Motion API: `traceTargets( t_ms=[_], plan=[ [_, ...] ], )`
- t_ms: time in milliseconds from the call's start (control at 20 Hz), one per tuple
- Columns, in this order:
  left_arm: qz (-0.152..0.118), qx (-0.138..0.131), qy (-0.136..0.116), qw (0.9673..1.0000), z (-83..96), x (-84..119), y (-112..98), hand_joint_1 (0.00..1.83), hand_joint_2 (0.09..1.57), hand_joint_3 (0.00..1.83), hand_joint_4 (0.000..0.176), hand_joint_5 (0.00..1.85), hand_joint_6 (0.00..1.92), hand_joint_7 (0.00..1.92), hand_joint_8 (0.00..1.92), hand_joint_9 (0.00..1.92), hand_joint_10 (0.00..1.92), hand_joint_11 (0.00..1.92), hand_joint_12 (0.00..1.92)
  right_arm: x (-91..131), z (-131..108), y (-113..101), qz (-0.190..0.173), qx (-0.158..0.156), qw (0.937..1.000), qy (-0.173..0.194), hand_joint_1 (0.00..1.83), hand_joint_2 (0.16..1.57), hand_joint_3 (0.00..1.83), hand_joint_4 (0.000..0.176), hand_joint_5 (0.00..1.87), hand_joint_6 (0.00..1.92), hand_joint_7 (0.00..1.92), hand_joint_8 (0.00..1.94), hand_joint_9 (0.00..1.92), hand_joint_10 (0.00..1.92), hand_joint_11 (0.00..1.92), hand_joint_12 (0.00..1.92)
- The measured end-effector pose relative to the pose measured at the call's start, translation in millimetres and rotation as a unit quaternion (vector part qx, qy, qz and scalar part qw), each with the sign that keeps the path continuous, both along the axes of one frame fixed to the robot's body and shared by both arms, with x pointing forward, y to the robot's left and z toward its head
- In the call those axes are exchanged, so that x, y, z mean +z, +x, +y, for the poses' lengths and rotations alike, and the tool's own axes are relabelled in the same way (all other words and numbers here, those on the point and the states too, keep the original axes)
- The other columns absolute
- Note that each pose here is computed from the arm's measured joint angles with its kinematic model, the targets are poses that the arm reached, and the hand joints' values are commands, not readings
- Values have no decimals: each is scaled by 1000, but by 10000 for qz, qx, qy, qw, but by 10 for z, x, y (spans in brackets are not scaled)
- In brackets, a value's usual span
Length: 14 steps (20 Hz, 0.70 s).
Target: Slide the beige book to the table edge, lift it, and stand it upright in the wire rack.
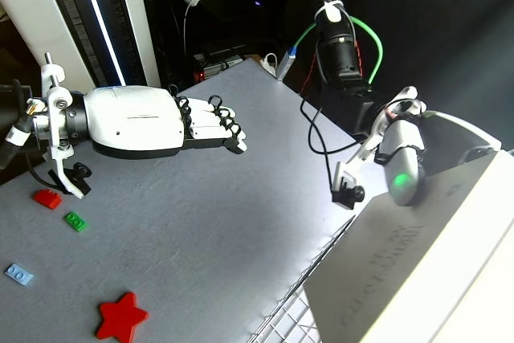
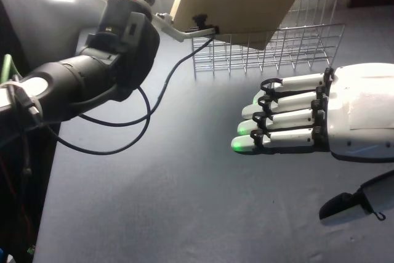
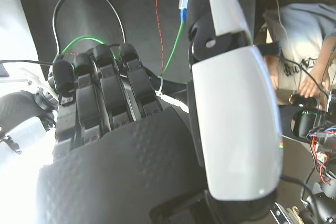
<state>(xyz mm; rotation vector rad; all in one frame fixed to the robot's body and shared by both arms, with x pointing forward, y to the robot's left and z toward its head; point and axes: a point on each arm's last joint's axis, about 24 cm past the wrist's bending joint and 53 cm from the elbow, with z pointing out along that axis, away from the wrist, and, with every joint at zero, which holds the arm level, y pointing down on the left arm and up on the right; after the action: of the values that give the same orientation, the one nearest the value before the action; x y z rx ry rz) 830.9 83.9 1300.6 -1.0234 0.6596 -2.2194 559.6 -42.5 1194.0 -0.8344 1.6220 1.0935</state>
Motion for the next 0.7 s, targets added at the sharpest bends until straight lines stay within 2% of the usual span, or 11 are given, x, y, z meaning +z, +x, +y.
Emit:
traceTargets(
  t_ms=[100, 300, 350, 400, 450, 500, 600, 700],
  plan=[
    [4, 20, -90, 10000, 22, -49, -15, 1249, 1082, 1, 0, 998, 864, 1114, 899, 1132, 684, 807, 1203, 1, 8, -7, -2, 17, 10000, 7, 396, 1072, 5, 0, 110, 1, 207, 0, 217, 1, 0, 592],
    [85, 56, -125, 9999, 49, -204, -30, 1230, 1108, 2, 0, 920, 1018, 1075, 913, 1079, 601, 710, 1230, 0, 39, -18, 3, 50, 10000, 22, 404, 1071, 2, 0, 118, 1, 203, 2, 218, 2, 0, 592],
    [73, 69, -145, 9998, 62, -209, -36, 1216, 1130, 4, 0, 867, 1101, 1028, 979, 1031, 574, 667, 1238, 1, 39, -17, 6, 49, 10000, 24, 429, 1072, 1, 0, 118, 1, 197, 1, 210, 1, 0, 616],
    [84, 69, -155, 9998, 69, -224, -36, 1216, 1130, 4, 0, 867, 1101, 1028, 979, 1031, 574, 667, 1238, 1, 39, -18, 6, 50, 10000, 25, 429, 1072, 1, 0, 118, 1, 197, 1, 210, 1, 0, 616],
    [76, 90, -155, 9998, 85, -241, -32, 1065, 1095, 0, 0, 760, 218, 956, 195, 945, 414, 541, 1200, -2, 46, -20, 6, 55, 10000, 23, 455, 1061, 0, 0, 135, 5, 206, 3, 220, 4, 0, 647],
    [87, 80, -190, 9998, 84, -264, -32, 1033, 1082, 0, 0, 679, 55, 827, 42, 792, 317, 374, 1226, 8, 63, -22, -2, 70, 10000, 37, 441, 1066, 0, 0, 128, 1, 199, 1, 215, 2, 0, 628],
    [114, 74, -289, 9995, 86, -287, -25, 998, 1086, 0, 0, 578, 4, 740, 2, 700, 189, 181, 1241, 13, 73, -28, -10, 87, 9999, 50, 411, 1071, 2, 0, 128, 1, 193, 0, 207, 0, 0, 624],
    [64, 108, -311, 9994, 116, -274, -14, 965, 1056, 0, 0, 510, 0, 605, 0, 616, 96, 78, 1244, 13, 73, -28, -16, 87, 10000, 45, 441, 1065, 0, 0, 118, 0, 183, 0, 198, 0, 0, 611]
  ],
)
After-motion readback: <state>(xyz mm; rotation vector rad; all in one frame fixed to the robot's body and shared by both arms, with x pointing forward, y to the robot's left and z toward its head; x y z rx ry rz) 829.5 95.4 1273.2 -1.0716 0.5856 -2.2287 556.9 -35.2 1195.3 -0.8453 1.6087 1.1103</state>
